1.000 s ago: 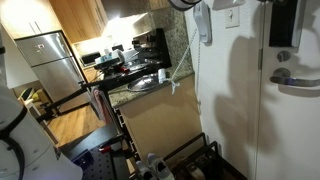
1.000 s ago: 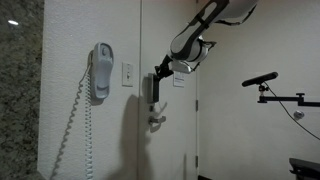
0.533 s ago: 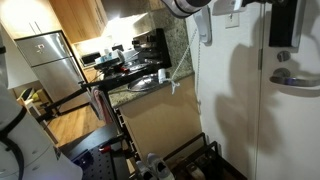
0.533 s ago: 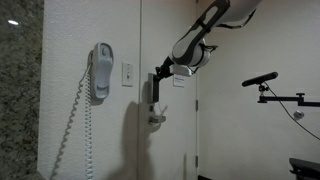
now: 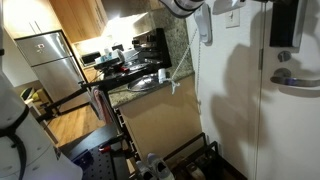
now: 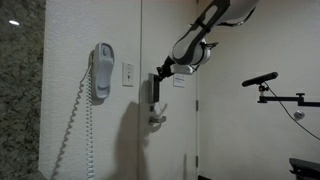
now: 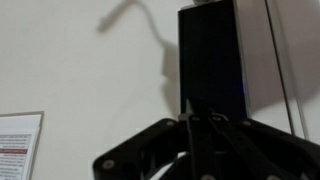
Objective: Push a button on the digital lock on the door
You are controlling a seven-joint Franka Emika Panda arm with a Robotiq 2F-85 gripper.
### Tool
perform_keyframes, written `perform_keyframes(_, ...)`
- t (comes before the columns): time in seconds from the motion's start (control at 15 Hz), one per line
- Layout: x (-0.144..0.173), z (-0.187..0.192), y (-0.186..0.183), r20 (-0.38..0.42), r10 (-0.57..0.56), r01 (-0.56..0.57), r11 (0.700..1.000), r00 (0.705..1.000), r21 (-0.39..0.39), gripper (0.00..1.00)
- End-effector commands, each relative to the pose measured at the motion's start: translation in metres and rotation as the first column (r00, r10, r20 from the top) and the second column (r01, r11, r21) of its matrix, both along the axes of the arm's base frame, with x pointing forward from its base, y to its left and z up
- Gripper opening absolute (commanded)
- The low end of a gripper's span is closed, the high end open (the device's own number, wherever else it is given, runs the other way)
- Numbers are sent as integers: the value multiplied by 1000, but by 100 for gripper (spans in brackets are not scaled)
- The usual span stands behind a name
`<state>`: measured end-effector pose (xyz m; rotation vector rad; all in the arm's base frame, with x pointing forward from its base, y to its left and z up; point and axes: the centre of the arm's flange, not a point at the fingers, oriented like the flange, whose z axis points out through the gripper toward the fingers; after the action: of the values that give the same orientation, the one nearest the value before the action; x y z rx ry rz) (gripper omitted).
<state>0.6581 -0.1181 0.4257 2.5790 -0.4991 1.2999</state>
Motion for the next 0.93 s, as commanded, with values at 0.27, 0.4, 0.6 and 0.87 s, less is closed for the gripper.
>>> perform_keyframes(0.27, -34, -6, 17, -173, -74, 76, 997, 982, 6, 0)
perform_keyframes(0.4, -45, -15, 23, -197, -76, 78, 997, 977, 3, 0)
perform_keyframes(0.6, -69, -28, 26, -205, -101, 104, 995, 974, 8, 0)
perform_keyframes(0.87, -117, -36, 22, -145, -171, 174, 985, 974, 7, 0)
